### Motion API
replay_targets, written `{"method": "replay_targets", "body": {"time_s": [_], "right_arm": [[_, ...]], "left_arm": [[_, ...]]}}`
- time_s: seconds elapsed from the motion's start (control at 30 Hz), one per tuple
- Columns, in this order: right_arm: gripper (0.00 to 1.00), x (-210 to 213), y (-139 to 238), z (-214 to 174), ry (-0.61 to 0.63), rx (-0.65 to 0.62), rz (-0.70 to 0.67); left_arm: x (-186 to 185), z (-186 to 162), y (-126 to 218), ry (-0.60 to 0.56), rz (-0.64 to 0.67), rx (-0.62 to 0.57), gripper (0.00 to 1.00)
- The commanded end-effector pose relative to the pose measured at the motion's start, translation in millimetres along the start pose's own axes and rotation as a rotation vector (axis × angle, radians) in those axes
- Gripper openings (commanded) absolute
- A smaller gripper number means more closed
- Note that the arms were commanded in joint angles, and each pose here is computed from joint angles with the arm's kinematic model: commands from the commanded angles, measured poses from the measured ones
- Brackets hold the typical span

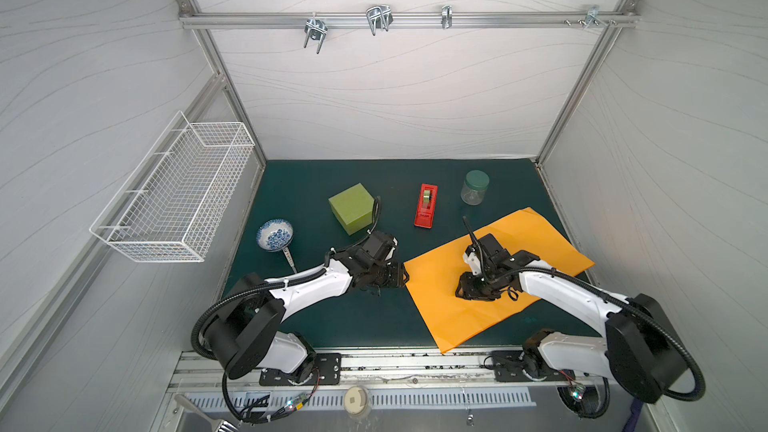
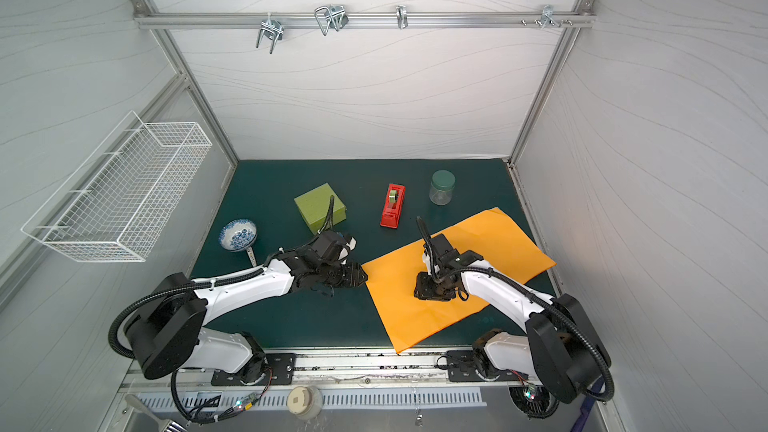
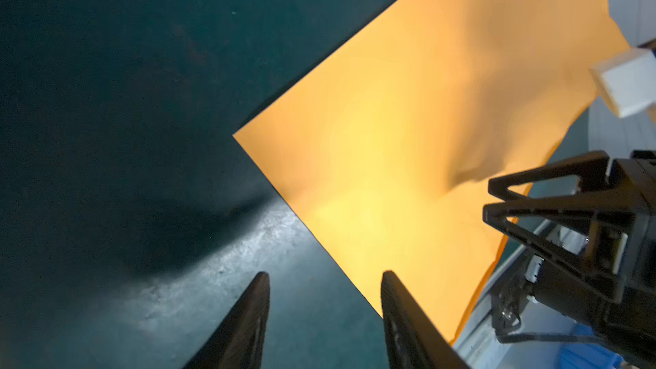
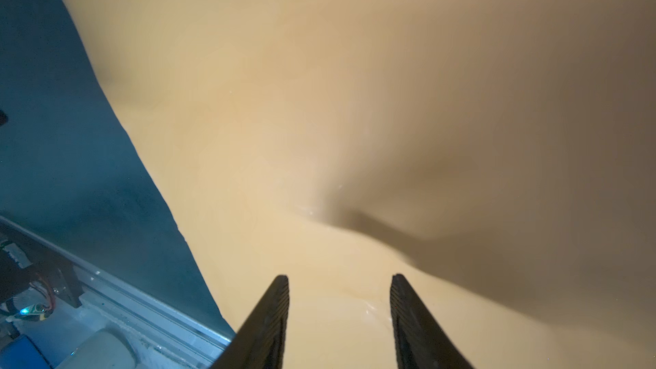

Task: Wrap the gift box in paper

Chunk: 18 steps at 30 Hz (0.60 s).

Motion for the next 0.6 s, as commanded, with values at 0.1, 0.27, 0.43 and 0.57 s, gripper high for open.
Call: {"method": "replay_targets", "body": {"time_s": [0.1,0.27,0.43,0.57], "right_arm": [[0.43,19,-17,3,-0.038,-0.01,0.102],[0.39,29,-18,12,-0.044,-0.05,0.153],[0.36,37,-21,21,-0.034,-0.079,0.191],[0.35,45,-17,27,-0.002,-0.092,0.214]], "left_arm": [[-1,13,-12,0.026,0.011,-0.032,0.57],[-4,11,-25,0.049,-0.024,-0.006,0.59],[-10,10,-34,0.054,-0.042,-0.007,0.57],[-17,10,-45,0.033,-0.039,-0.008,0.53]]}}
Point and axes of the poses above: each gripper's point midway between its finger pads, its own y axis back along the fingers, its own x axis along the line the jaws close on, z = x × y, the point moved 1 cm from there along y, back along the fingers, and after that the axes turned 1 degree about -y, right-handed, at the moved point
